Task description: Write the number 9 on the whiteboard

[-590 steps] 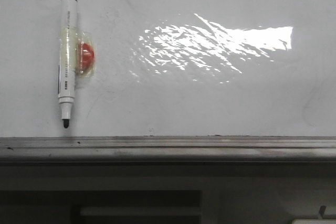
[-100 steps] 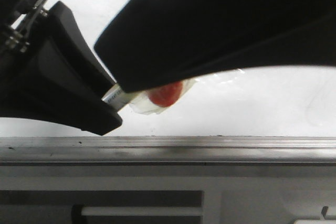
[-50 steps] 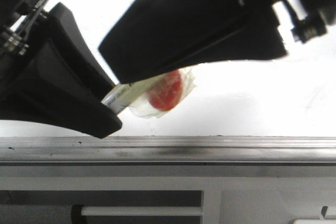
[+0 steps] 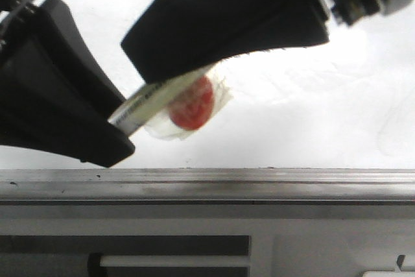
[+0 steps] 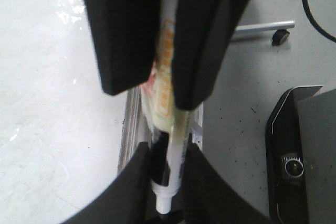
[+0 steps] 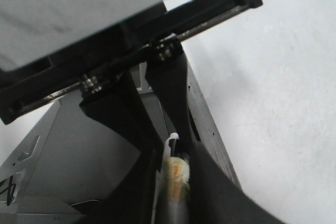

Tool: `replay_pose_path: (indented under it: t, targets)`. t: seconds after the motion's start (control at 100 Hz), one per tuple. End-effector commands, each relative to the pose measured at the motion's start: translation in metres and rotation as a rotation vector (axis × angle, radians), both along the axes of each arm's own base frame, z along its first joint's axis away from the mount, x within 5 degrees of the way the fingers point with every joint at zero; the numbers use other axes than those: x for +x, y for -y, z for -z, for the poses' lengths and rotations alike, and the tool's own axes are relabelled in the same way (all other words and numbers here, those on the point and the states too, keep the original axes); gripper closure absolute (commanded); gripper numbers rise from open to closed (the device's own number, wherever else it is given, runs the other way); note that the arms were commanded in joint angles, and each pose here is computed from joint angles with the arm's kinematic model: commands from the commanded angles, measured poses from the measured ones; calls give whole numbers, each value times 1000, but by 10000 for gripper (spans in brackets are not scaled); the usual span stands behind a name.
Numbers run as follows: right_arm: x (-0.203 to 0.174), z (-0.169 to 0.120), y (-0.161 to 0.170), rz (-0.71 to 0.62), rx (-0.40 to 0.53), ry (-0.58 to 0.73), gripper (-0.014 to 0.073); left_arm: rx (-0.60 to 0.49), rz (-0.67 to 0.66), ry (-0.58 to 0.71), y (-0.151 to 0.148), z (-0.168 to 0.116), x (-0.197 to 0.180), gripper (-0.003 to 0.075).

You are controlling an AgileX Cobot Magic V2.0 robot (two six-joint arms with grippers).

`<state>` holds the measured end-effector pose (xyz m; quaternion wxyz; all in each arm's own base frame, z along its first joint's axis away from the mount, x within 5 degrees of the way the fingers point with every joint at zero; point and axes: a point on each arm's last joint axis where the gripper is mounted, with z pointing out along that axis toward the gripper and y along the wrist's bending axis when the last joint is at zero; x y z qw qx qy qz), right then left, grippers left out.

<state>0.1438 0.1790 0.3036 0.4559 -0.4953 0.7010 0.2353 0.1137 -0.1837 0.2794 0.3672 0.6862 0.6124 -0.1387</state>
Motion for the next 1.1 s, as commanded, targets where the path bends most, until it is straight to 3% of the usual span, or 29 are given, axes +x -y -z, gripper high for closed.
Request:
replay_pose_path:
  t: [0.0, 0.13, 0.18, 0.26, 0.33, 0.46, 0.61, 0.67, 0.84, 1.09]
  targets:
    - [-2, -27, 1, -37, 31, 19, 656, -201, -97, 27, -2, -33, -1, 534]
    - [3, -50, 11, -13, -71, -11, 656, -326, -161, -17, -20, -55, -15, 235]
    - [4, -60, 17, 16, -141, -31, 656, -372, -169, -14, -30, -64, -22, 183]
    - [3, -83, 29, 85, -240, -37, 655, -462, -176, 5, -47, -79, -34, 181]
    - [2, -105, 37, 157, -235, -28, 652, -548, -201, 19, -63, -90, -43, 216]
    - [-5, -136, 55, 308, -91, 50, 629, -695, -297, 43, -89, -96, -52, 337]
    - [-4, -125, 83, 539, -124, 142, 629, -801, -436, 28, -107, -81, -53, 486]
    - [-6, -119, 91, 592, -68, 176, 631, -812, -486, 14, -109, -73, -50, 547]
    - [-16, -102, 84, 466, 165, 352, 631, -834, -579, -46, -110, -57, -43, 659]
    - [1, -66, 69, 448, 62, 296, 631, -853, -588, -40, -111, -56, -42, 741]
